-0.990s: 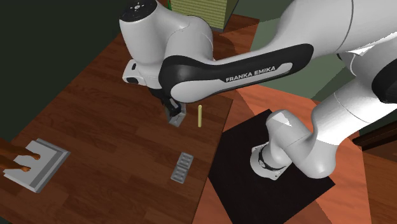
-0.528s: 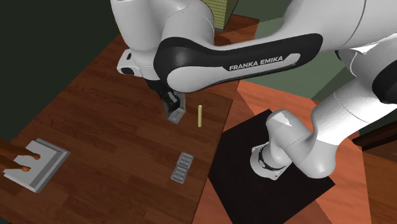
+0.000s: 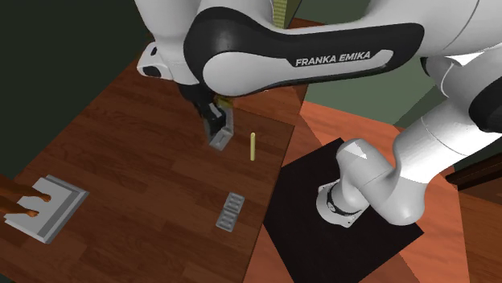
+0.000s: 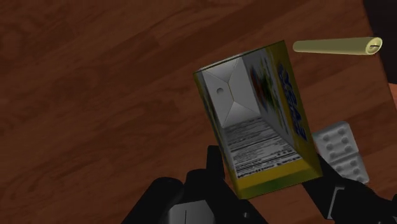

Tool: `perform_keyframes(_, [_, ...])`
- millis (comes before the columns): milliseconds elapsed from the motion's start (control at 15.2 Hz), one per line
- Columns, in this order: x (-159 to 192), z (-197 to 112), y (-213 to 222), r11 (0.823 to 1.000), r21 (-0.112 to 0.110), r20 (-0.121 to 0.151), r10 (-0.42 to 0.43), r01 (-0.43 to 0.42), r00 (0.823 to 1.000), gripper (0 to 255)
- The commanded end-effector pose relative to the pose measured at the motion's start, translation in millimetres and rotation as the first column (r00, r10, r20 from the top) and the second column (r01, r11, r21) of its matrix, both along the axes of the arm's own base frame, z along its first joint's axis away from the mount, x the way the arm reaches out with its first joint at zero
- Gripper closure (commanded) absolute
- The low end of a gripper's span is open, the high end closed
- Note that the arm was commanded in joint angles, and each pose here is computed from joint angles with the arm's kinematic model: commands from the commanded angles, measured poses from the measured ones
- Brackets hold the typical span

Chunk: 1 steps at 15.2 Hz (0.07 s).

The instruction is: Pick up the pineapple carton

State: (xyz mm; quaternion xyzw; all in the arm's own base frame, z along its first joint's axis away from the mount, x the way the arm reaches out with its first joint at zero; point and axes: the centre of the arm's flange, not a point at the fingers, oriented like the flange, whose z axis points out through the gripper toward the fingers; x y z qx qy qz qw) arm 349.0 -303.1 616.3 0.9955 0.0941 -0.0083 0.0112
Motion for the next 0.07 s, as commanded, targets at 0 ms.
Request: perform_keyframes(0, [0.0,2.9,0.4,1.000,0.000,0.000,0.000,0.000,1.000,255])
